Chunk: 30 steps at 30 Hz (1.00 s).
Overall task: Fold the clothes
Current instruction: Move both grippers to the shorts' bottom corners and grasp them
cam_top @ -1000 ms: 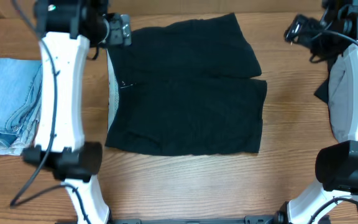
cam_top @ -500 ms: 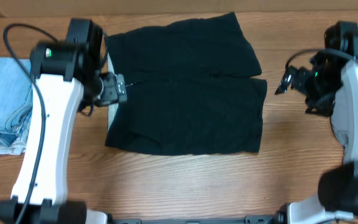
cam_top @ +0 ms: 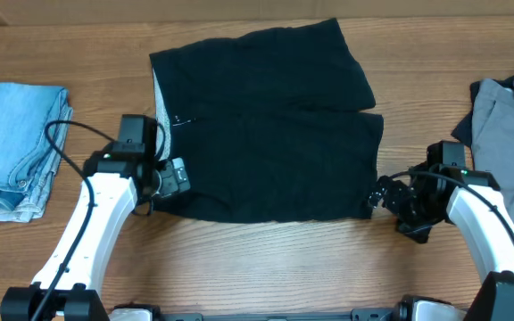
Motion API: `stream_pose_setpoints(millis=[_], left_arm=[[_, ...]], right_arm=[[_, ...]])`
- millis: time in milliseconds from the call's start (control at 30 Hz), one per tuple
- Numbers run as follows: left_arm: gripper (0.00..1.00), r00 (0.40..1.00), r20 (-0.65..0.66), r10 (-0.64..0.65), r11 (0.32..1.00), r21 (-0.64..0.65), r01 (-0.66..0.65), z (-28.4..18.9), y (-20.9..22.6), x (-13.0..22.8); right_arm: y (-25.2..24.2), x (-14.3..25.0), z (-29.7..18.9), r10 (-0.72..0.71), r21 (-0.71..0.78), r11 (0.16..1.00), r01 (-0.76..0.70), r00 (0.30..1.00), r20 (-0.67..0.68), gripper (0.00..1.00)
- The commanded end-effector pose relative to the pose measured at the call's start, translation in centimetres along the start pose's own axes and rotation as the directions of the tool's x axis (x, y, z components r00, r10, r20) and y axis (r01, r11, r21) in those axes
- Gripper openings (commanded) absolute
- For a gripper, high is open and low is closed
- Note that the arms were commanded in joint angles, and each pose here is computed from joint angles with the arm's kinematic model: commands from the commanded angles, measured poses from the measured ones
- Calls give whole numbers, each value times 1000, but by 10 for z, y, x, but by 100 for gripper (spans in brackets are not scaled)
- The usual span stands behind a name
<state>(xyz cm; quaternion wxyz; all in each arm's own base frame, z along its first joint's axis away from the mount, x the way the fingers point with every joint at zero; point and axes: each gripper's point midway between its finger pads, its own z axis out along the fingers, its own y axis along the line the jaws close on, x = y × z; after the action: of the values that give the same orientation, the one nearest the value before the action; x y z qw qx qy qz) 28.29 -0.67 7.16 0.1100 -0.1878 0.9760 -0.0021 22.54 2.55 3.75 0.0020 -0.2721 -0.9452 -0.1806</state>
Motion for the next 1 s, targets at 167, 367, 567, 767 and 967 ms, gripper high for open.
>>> stream_pose_setpoints(millis=[167, 367, 567, 767, 967], left_arm=[[100, 997, 1, -83, 994, 70, 82, 16, 4, 0], [100, 996, -37, -81, 994, 75, 84, 23, 5, 13], [100, 992, -60, -111, 991, 63, 115, 26, 8, 20], [100, 972, -94, -213, 975, 39, 217, 45, 15, 40], [61, 967, -89, -238, 969, 40, 242, 47, 15, 40]], right_arm=[[30, 1, 12, -39, -129, 991, 41, 999, 18, 95], [19, 5, 34, 18, -114, 993, -19, 1000, -11, 95], [15, 4, 45, 24, -103, 994, -27, 999, -32, 88], [19, -3, 45, 10, -122, 992, -10, 1000, -3, 81], [21, -5, 44, 3, -128, 992, -2, 1000, 7, 36]])
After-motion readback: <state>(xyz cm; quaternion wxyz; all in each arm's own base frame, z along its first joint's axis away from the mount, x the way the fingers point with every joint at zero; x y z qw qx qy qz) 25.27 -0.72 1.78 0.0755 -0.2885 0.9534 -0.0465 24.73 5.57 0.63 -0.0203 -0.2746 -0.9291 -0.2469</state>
